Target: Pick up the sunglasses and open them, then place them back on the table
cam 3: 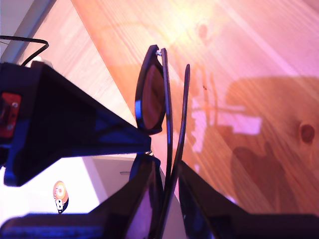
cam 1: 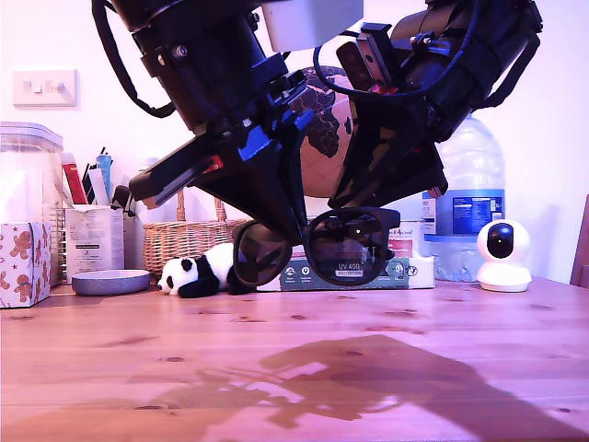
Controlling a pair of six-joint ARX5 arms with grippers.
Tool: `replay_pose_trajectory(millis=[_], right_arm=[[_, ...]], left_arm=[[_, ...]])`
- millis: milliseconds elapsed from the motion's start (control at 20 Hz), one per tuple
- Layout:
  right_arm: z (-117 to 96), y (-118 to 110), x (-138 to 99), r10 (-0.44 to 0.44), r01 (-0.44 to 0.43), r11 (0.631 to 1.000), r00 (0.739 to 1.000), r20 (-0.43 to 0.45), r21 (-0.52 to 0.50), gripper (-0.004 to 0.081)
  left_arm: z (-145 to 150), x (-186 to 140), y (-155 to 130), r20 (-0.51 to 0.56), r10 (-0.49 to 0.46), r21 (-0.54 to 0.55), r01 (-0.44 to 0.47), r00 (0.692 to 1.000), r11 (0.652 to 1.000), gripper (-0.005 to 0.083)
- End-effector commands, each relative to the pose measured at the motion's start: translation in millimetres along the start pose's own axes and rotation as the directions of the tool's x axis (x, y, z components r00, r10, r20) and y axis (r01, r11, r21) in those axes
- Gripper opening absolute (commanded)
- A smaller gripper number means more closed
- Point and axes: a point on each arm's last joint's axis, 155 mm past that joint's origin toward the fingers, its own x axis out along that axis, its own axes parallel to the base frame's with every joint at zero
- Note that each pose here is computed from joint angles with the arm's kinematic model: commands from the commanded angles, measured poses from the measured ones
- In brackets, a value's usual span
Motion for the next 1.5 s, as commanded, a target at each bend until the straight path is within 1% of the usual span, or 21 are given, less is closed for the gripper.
replay_pose_trajectory(millis=[0,100,200,400,550,700,850,950,1050,1200,1450], right_arm=[[-1,0,4,-0.001,0.001,1.0,1.0,-0.01,-0.011,0.0126],[-2,-3,7,-0.024,0.024,1.0,0.999,-0.022,-0.018,0.0126],[-3,-2,11,-0.019,0.018,1.0,0.999,-0.03,-0.022,0.0126],[-7,-7,18,-0.029,0.028,1.0,0.998,-0.054,-0.013,0.0126],[-7,-8,19,-0.029,0.028,1.0,0.998,-0.057,-0.012,0.0125],[-10,-17,18,-0.078,0.077,0.997,0.994,-0.072,-0.016,0.0124],[-10,-21,18,-0.096,0.095,0.995,0.993,-0.073,-0.019,0.0124],[-12,-27,17,-0.13,0.129,0.991,0.988,-0.083,-0.022,0.0124],[-12,-28,17,-0.136,0.135,0.991,0.987,-0.084,-0.022,0.0124],[-15,-37,14,-0.18,0.178,0.984,0.979,-0.096,-0.022,0.0124],[-16,-40,13,-0.194,0.193,0.981,0.976,-0.102,-0.017,0.0124]], left_arm=[[3,1,-7,0.007,-0.006,0.014,0.006,1.0,1.0,-0.0019],[3,1,-5,0.008,0.001,0.015,-0.002,1.0,1.0,-0.0019],[3,1,-4,0.005,0.005,0.014,-0.005,1.0,1.0,-0.0019],[3,1,-4,0.003,0.007,0.014,-0.007,1.0,1.0,-0.0019],[3,1,-4,0.003,0.007,0.014,-0.007,1.0,1.0,-0.0019],[3,1,-4,0.003,0.007,0.014,-0.007,1.0,1.0,-0.0019],[3,1,-4,0.003,0.007,0.014,-0.007,1.0,1.0,-0.0019],[3,1,-4,0.003,0.007,0.014,-0.007,1.0,1.0,-0.0019],[3,1,-4,0.003,0.007,0.014,-0.007,1.0,1.0,-0.0019],[3,1,-4,0.003,0.007,0.014,-0.007,1.0,1.0,-0.0019],[3,1,-4,0.003,0.006,0.014,-0.006,1.0,1.0,-0.0019]])
